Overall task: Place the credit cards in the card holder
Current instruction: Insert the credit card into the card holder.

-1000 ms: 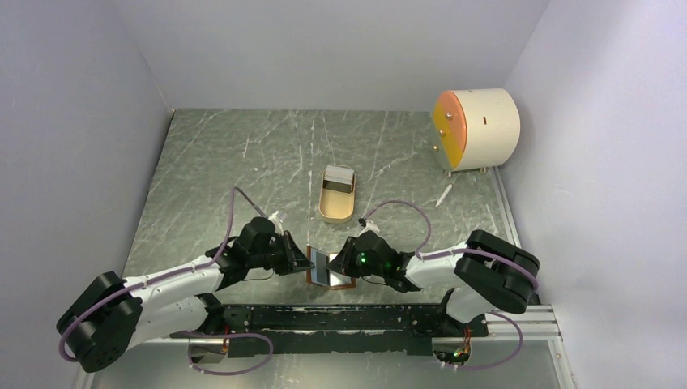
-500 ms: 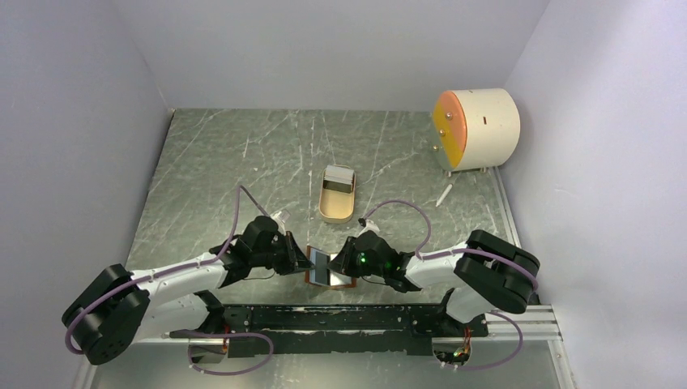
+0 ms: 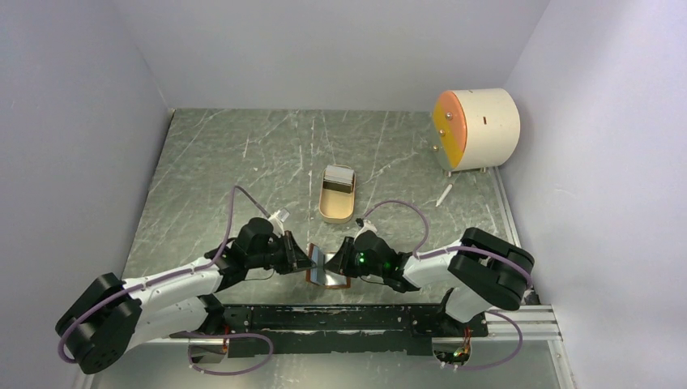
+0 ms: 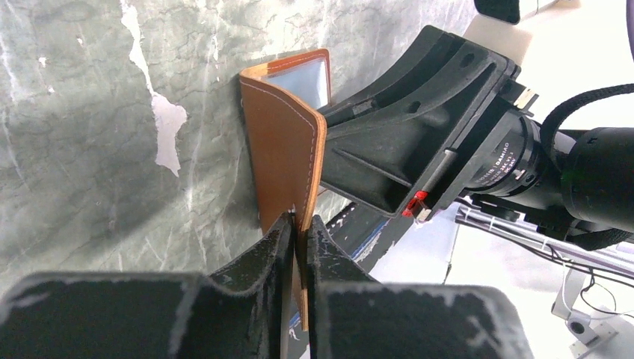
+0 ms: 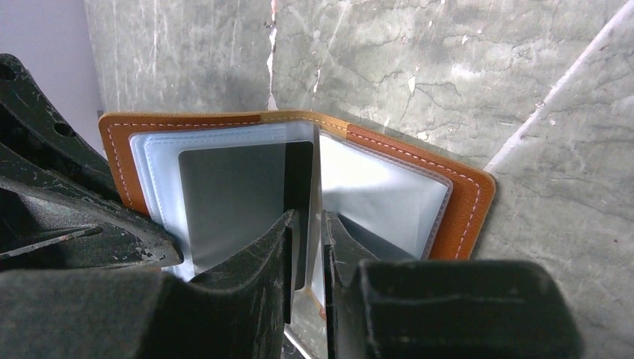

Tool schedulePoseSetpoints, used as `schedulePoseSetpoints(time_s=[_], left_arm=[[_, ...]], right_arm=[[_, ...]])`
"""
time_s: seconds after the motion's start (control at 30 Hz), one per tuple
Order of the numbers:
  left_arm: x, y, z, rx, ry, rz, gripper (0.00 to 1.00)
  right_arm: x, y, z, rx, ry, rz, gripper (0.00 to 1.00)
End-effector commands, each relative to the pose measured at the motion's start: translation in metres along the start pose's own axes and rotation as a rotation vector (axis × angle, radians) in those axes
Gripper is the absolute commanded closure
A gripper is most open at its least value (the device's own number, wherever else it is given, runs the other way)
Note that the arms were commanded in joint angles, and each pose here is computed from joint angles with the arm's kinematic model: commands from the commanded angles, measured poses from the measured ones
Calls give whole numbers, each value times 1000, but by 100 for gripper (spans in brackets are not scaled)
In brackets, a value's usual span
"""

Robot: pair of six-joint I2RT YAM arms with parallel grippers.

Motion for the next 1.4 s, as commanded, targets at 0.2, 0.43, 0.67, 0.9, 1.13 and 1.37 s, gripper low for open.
schedulePoseSetpoints(time_s=[0.2,0.43,0.67,0.9,1.13,1.37], left_arm=[[-5,-2,-29,169,-77,6,80],[-1,-5,-21,147,-72,14,87],[-3,-9,-17,110,-76,13,91],[-1,-13,-5,28,-66,26,86],[-1,-16,3,-49,-52,25,87],[-6,-22,4,-114,-75,33,88]], right_arm=[[4,0,-8,34,30,15,78],[6,0,-9,35,28,20,78],[4,1,-7,37,39,14,77],[3,2,-10,47,31,4,73],[-2,6,-10,86,53,-12,71],[-12,20,-7,115,69,-65,60]])
Point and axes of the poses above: each gripper's point midway between its finger pads, its own y axis back along the fingers, its own z axis along the line the jaws close on, x = y × z, the point moved 5 cm from there along y, back along the fingers, and after that the axes turned 4 degrees about -y, right-handed, at the moved point
